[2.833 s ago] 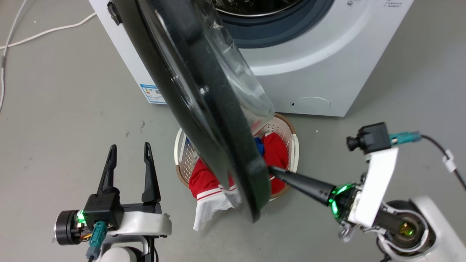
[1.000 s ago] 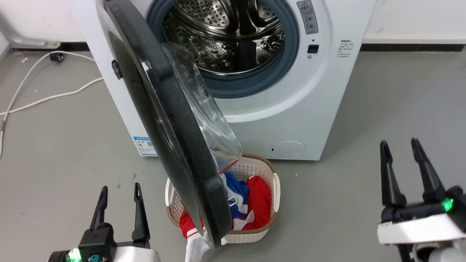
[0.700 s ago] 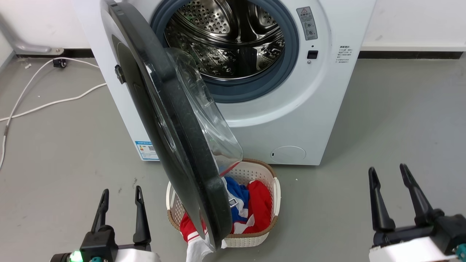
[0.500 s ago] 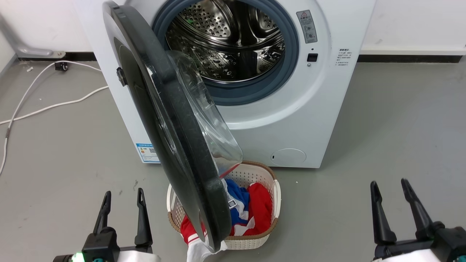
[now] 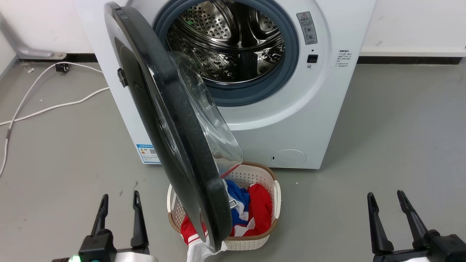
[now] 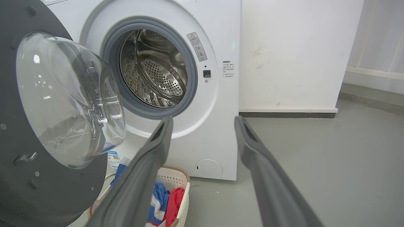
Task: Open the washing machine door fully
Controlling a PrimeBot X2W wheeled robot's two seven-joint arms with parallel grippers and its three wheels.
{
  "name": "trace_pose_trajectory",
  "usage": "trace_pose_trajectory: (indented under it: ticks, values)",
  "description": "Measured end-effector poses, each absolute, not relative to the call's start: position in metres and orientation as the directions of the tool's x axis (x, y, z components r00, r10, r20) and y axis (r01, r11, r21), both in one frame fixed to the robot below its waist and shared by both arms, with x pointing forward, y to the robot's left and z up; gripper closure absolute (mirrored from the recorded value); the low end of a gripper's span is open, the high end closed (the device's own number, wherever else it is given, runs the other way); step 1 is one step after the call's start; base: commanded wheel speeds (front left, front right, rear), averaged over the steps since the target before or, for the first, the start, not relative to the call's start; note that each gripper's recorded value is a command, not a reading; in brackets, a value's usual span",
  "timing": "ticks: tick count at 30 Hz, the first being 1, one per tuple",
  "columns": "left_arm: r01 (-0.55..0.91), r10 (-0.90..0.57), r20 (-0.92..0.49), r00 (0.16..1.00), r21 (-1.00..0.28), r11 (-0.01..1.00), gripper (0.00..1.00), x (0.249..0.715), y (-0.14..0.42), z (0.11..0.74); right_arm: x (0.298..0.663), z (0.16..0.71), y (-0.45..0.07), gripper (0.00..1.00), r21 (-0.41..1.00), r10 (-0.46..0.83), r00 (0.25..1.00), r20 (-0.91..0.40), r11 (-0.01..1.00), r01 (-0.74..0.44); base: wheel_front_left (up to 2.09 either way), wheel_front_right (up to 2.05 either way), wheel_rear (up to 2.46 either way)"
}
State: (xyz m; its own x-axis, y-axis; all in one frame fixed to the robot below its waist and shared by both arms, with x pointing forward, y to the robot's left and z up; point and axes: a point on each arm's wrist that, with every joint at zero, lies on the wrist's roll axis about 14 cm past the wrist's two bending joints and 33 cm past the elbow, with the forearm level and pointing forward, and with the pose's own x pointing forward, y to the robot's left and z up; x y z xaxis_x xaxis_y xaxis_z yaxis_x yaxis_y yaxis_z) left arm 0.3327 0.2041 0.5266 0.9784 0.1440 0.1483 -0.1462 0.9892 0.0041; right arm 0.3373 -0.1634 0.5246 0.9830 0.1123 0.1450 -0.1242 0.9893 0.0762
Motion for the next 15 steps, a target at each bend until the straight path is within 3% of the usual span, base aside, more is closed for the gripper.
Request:
trace_pose_trajectory:
  ticks: [1, 2, 8, 15]
  values:
    - [-0.148, 0.146, 0.152, 0.978, 0.004, 0.989, 0.64, 0.333, 0.205, 0.528, 0.337, 0.525, -0.163, 0.00, 0.071, 0.113, 0.983, 0.147, 0.990, -0.125, 0.00, 0.00, 0.00]
    - [-0.152, 0.150, 0.164, 0.975, 0.002, 0.988, 1.00, 0.333, 0.206, 0.532, 0.337, 0.526, -0.163, 0.00, 0.069, 0.114, 0.982, 0.148, 0.990, -0.126, 0.00, 0.00, 0.00]
    - [-0.184, 0.171, 0.313, 0.934, 0.013, 0.983, 1.00, 0.339, 0.217, 0.581, 0.339, 0.528, -0.161, 0.00, 0.060, 0.121, 0.981, 0.155, 0.989, -0.132, 0.00, 0.00, 0.00]
    - [-0.166, 0.118, 0.586, 0.802, 0.029, 0.986, 1.00, 0.334, 0.209, 0.677, 0.339, 0.530, -0.161, 0.00, 0.062, 0.121, 0.980, 0.160, 0.989, -0.132, 0.00, 0.00, 0.00]
